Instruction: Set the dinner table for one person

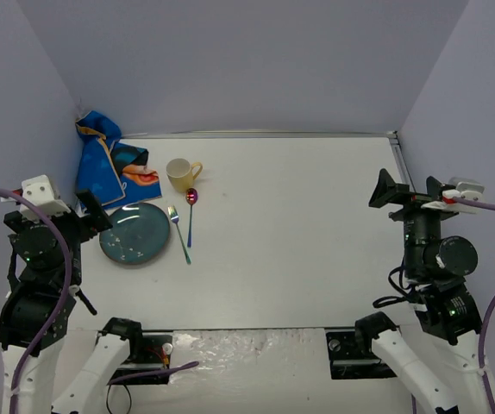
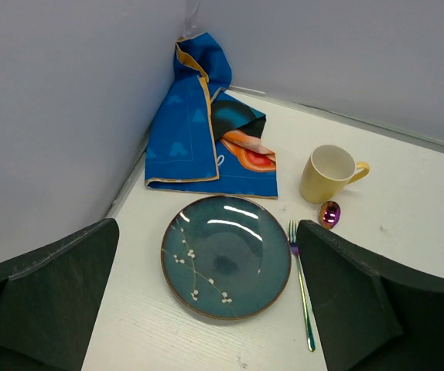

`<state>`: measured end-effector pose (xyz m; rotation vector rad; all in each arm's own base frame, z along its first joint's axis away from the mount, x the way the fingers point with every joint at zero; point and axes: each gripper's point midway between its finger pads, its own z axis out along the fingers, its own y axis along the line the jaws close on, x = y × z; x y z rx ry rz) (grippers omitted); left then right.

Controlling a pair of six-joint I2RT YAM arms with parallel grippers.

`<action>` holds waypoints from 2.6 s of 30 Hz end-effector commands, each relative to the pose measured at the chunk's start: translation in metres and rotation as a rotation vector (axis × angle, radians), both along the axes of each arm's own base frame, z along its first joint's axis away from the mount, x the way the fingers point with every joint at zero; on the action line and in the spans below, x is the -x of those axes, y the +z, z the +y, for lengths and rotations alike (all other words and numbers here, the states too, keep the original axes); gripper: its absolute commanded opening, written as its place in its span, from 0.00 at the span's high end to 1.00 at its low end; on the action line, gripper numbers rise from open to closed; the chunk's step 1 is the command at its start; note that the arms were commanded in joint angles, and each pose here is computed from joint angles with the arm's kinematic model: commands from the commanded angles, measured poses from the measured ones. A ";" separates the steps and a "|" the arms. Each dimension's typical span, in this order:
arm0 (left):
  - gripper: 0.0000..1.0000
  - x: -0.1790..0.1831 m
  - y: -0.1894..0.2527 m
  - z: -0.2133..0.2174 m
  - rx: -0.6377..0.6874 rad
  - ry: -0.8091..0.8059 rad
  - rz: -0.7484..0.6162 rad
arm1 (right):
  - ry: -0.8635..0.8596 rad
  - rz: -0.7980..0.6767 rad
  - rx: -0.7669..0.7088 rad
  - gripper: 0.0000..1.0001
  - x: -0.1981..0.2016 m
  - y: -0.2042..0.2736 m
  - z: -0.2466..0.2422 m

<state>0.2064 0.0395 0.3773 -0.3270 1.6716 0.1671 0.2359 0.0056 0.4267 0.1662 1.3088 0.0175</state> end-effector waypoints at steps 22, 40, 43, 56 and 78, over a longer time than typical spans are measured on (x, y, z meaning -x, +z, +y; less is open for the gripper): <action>0.03 -0.189 -0.153 0.041 0.307 0.205 0.417 | 0.342 0.400 -0.218 0.00 -0.072 -0.125 0.101; 0.03 -0.301 -0.251 0.104 0.261 0.231 0.634 | 0.496 0.479 -0.153 0.00 -0.072 -0.149 0.130; 0.03 -0.308 -0.270 0.106 0.249 0.216 0.677 | 0.513 0.492 -0.152 0.00 -0.073 -0.154 0.133; 0.45 -0.295 -0.333 0.114 0.250 0.282 0.904 | 0.524 0.516 -0.150 0.00 -0.075 -0.161 0.137; 1.00 -0.309 -0.048 0.128 0.258 0.237 0.339 | 0.550 0.497 -0.159 0.00 -0.073 -0.149 0.141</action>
